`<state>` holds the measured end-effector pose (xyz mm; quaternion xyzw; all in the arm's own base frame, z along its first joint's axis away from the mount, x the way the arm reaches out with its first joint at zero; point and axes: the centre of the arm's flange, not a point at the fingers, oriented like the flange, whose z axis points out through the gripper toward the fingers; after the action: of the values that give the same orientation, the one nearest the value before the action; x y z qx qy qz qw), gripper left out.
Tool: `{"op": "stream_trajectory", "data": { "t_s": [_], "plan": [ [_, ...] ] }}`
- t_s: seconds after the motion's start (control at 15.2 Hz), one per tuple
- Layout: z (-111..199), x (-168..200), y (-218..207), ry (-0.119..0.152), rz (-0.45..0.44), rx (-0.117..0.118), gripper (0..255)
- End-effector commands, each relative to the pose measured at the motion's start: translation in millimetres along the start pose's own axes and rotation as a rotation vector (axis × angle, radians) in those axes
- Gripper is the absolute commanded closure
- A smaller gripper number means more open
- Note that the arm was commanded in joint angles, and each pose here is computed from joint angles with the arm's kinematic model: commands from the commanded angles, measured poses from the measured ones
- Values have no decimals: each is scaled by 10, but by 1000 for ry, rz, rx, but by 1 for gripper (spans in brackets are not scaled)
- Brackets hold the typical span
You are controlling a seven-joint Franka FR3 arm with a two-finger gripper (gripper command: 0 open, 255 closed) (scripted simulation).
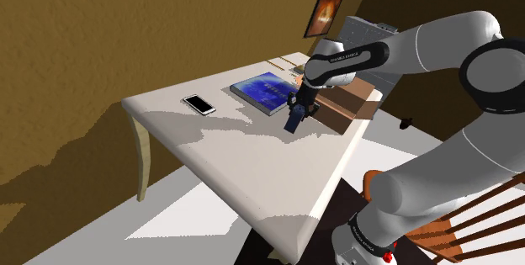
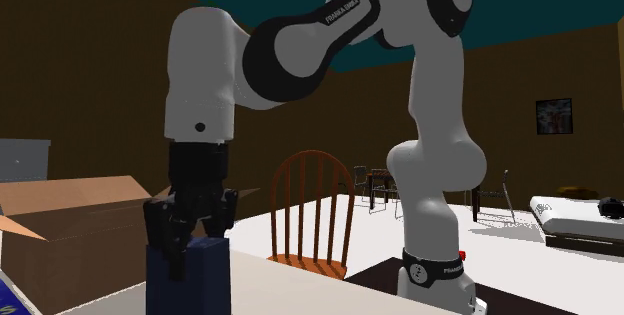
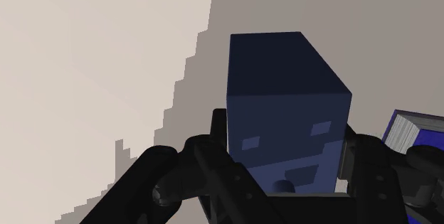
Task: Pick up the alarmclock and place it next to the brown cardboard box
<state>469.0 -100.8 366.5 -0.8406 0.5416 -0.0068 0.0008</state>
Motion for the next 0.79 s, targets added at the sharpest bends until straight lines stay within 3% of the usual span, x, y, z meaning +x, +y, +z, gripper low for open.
{"op": "stream_trajectory", "data": {
  "t_s": [0.0,0.53,0.59,0.73],
  "plan": [
    [107,2,6,1,0,1,255],
    [107,2,6,1,0,1,255],
    [107,2,6,1,0,1,0],
    [107,2,5,1,0,1,0]
  ]
}}
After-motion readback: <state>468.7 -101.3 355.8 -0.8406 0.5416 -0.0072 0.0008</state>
